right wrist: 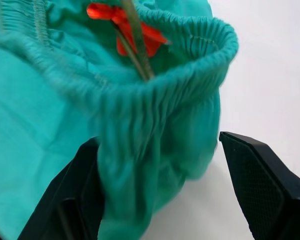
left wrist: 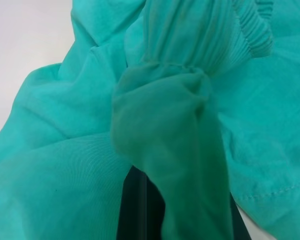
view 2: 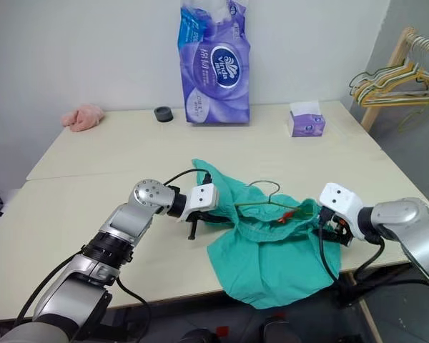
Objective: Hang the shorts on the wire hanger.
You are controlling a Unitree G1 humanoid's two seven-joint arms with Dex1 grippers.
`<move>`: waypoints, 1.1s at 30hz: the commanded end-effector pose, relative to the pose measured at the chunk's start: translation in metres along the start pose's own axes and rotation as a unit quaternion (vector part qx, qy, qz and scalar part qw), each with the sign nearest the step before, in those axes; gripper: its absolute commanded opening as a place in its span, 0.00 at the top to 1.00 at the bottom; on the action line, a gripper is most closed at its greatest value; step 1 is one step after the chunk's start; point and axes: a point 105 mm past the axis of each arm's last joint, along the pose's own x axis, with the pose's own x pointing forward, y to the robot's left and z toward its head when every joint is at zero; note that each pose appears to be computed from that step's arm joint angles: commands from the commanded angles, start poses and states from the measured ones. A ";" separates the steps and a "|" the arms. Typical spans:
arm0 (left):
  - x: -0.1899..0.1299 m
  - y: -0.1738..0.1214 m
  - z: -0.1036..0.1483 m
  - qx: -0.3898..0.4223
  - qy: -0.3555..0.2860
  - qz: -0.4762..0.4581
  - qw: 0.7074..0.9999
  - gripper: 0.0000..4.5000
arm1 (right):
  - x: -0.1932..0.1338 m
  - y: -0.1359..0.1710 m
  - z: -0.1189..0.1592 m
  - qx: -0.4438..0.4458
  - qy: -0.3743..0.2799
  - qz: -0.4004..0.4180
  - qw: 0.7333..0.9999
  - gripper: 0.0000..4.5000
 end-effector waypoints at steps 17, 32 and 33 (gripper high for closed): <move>-0.008 0.008 0.023 0.003 -0.058 0.023 0.998 1.00 | 0.015 -0.003 0.013 -0.055 -0.012 0.048 0.997 1.00; -0.050 0.041 0.011 -0.067 -0.082 0.062 0.992 0.36 | 0.002 -0.001 0.018 -0.054 -0.025 0.042 0.997 1.00; -0.056 0.044 0.008 -0.070 -0.077 0.064 0.992 0.36 | 0.001 -0.001 0.018 -0.054 -0.024 0.043 0.997 1.00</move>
